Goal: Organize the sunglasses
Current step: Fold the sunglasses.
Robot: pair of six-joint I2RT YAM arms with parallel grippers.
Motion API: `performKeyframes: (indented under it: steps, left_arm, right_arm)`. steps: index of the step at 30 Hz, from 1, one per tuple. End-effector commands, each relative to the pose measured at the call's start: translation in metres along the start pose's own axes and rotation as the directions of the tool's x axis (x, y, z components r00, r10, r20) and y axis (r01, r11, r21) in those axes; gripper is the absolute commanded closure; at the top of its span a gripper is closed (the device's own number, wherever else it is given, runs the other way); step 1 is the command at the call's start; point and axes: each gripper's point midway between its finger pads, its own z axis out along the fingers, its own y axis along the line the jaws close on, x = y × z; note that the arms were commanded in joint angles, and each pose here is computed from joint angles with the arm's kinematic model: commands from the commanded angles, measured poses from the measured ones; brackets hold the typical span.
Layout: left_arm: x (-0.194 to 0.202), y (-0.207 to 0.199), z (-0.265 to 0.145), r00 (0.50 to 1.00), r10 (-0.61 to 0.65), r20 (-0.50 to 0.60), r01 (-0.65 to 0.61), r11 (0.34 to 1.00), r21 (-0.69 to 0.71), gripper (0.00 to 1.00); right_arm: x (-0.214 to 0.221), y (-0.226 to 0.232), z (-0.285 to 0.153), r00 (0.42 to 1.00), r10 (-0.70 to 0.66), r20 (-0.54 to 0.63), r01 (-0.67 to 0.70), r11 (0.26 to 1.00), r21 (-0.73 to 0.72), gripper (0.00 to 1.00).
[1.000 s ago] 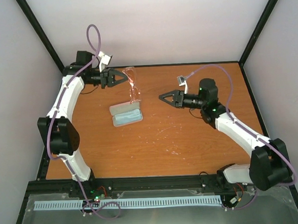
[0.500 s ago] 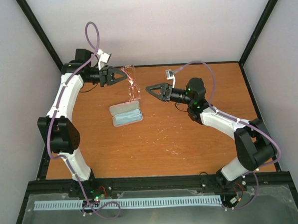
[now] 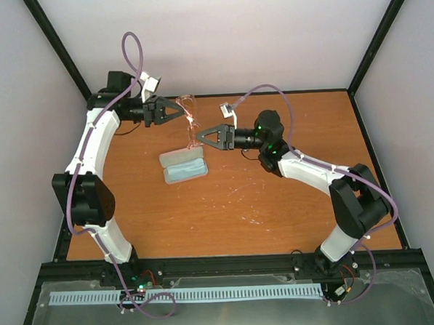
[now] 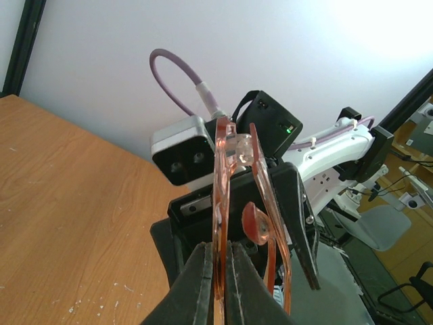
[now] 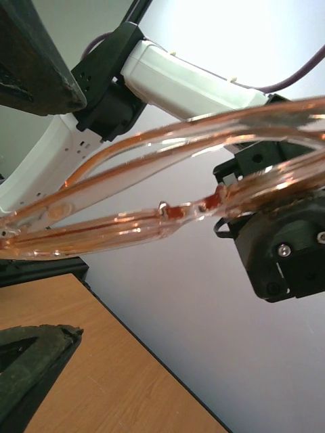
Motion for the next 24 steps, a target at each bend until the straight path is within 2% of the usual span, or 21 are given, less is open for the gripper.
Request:
performKeyframes:
  steps: [1, 11, 13, 15, 17, 24]
  left_arm:
    - [-0.033, -0.074, -0.014, 0.985, 0.001, 0.175, -0.065, 0.931, 0.359, 0.99]
    - [-0.032, -0.073, -0.014, 0.984, -0.003, 0.176, -0.061, 0.931, 0.359, 0.99]
    - [-0.032, -0.072, -0.014, 0.984, -0.006, 0.176, -0.059, 0.931, 0.359, 0.99]
    - [-0.032, -0.073, -0.013, 0.984, -0.003, 0.175, -0.061, 0.931, 0.359, 0.99]
    - [-0.032, -0.073, -0.013, 0.985, -0.001, 0.175, -0.063, 0.931, 0.36, 0.99]
    - [-0.032, -0.073, -0.013, 0.985, -0.002, 0.174, -0.062, 0.931, 0.36, 0.99]
  right_arm:
    - [-0.001, 0.012, 0.012, 0.999, -0.031, -0.015, 0.03, 0.998, -0.061, 0.18]
    - [-0.004, 0.012, 0.025, 0.999, -0.036, -0.04, 0.033, 0.997, -0.074, 0.22]
    - [-0.002, 0.01, 0.027, 0.998, -0.035, -0.054, 0.031, 0.997, -0.066, 0.32]
    - [-0.001, 0.008, 0.029, 0.998, -0.028, -0.064, 0.024, 0.998, -0.057, 0.51]
    - [0.0, 0.004, 0.029, 0.997, -0.019, -0.07, 0.015, 0.999, -0.049, 0.65]
    - [0.002, 0.003, 0.029, 0.997, -0.016, -0.077, 0.014, 0.999, -0.035, 0.69]
